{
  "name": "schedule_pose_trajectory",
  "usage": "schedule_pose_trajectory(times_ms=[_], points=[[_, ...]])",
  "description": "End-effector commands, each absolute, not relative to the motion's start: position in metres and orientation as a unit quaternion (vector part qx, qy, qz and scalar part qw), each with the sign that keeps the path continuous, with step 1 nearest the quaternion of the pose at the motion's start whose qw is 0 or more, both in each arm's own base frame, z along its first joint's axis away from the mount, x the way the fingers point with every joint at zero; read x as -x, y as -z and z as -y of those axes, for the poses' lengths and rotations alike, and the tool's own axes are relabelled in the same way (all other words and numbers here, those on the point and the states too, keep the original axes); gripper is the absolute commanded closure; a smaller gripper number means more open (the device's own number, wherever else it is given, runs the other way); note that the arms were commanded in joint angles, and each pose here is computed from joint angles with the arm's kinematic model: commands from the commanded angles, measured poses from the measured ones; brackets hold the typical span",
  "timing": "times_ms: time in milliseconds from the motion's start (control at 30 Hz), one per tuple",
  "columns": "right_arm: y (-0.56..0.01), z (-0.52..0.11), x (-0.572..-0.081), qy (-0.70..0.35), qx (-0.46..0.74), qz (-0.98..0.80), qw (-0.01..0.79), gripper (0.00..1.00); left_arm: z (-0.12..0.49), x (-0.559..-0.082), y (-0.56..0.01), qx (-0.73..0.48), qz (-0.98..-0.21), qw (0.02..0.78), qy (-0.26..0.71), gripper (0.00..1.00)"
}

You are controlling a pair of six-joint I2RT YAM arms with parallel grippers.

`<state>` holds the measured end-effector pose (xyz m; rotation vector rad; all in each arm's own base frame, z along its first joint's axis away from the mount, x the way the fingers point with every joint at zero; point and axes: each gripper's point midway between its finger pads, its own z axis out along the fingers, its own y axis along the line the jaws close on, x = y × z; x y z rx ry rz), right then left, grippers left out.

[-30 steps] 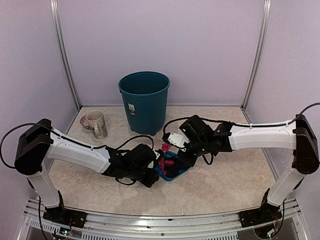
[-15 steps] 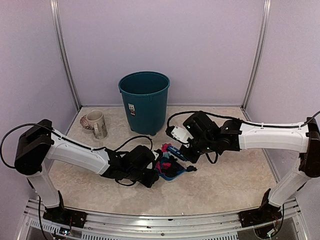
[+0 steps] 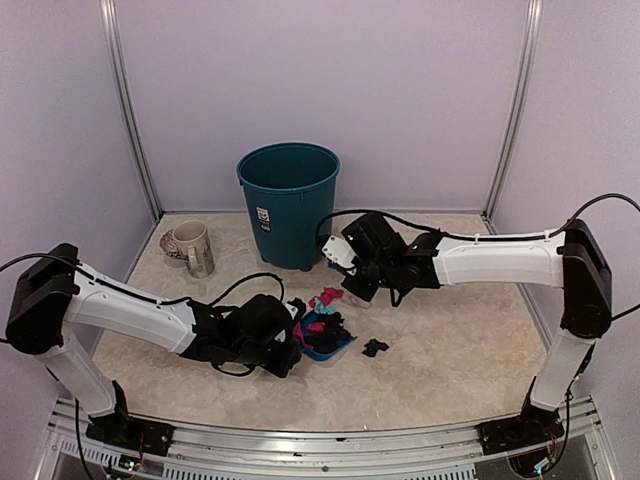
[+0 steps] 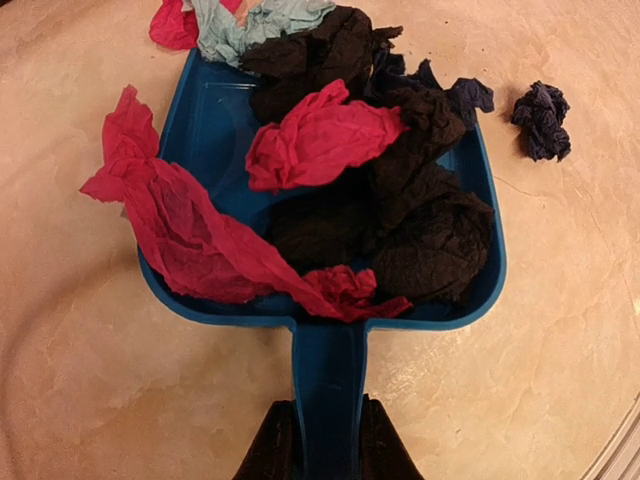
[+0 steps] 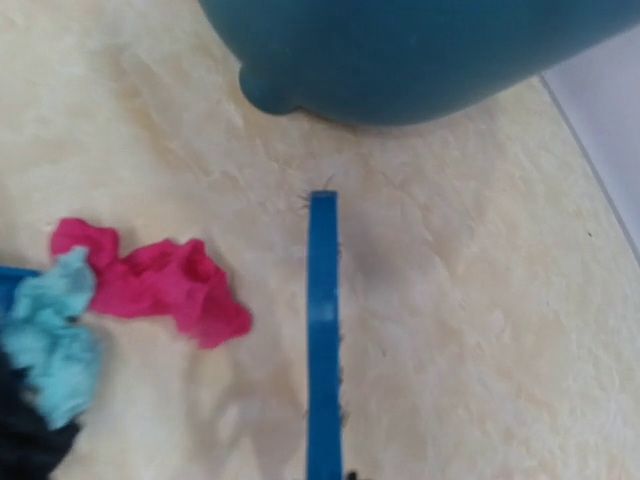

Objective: Sweep away the paper scraps from the table
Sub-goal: Sweep the paper scraps into the dustpan.

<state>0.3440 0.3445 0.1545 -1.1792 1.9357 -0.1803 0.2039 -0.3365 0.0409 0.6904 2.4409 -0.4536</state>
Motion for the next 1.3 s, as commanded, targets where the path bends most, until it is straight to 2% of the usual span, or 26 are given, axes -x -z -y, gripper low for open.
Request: schedule_pose_trajectory(times_ms=[0,367,733,1267], points=[[-0.153,-0.364,-0.366,0.081,0.498,-0.743,0.439,1.0,0.306,-0.189,-0.024,-0.246,-0.929,0.244,0.126,1.0],[-0.121,-0.387,-0.362,0.056,0.563,-0.718,0.407,1.0,0.28,-0.171,-0.022,-0.214,-0.943,0.229,0.114,1.0],[-0.104,-0.403,-0.316,0.018,0.616,-0.7,0.361,1.0,0.263,-0.179,-0.014,-0.175,-0.954,0.224,0.095,1.0],[-0.132,-0.408,-0.247,-0.093,0.59,-0.723,0.347,1.0,0.278,-0.203,-0.001,-0.186,-0.947,0.24,0.102,1.0]])
